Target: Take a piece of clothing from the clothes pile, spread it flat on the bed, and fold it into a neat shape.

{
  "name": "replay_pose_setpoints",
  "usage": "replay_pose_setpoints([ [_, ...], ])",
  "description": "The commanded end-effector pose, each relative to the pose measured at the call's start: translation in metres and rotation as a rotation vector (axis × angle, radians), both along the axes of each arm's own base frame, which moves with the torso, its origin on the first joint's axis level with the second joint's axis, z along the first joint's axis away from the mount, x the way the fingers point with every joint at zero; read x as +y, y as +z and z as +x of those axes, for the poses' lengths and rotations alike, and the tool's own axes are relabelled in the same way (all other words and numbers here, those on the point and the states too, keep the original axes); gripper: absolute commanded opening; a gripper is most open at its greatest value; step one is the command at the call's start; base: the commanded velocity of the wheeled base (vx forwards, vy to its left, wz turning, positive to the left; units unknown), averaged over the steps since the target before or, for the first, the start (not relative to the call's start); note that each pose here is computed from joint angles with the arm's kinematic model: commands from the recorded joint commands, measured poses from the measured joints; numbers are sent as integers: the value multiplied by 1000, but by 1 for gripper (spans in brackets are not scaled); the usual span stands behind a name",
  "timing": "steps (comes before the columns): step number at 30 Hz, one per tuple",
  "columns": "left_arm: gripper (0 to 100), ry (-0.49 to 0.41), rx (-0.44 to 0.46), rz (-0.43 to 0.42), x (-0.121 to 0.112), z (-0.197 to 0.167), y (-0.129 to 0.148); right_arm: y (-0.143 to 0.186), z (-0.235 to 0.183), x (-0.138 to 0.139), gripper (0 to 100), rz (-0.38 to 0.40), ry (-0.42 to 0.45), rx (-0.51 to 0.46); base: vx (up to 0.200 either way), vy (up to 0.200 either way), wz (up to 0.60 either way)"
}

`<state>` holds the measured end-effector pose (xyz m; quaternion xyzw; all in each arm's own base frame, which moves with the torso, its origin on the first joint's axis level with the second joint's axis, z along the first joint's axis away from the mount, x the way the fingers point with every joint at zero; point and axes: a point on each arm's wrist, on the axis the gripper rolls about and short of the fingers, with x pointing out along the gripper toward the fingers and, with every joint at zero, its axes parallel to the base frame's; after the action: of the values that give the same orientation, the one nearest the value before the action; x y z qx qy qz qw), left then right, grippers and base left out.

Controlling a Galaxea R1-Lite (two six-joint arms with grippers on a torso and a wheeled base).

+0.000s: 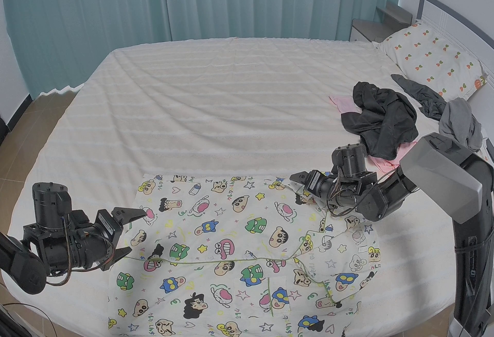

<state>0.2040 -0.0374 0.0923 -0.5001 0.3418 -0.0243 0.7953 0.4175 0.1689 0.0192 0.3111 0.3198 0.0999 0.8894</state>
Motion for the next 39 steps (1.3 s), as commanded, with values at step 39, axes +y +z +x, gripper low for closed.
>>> replay_pose_setpoints([
  [39, 100, 1, 81, 15, 0, -1, -21, 73, 65, 8, 100, 84, -42, -154, 0, 0, 0],
])
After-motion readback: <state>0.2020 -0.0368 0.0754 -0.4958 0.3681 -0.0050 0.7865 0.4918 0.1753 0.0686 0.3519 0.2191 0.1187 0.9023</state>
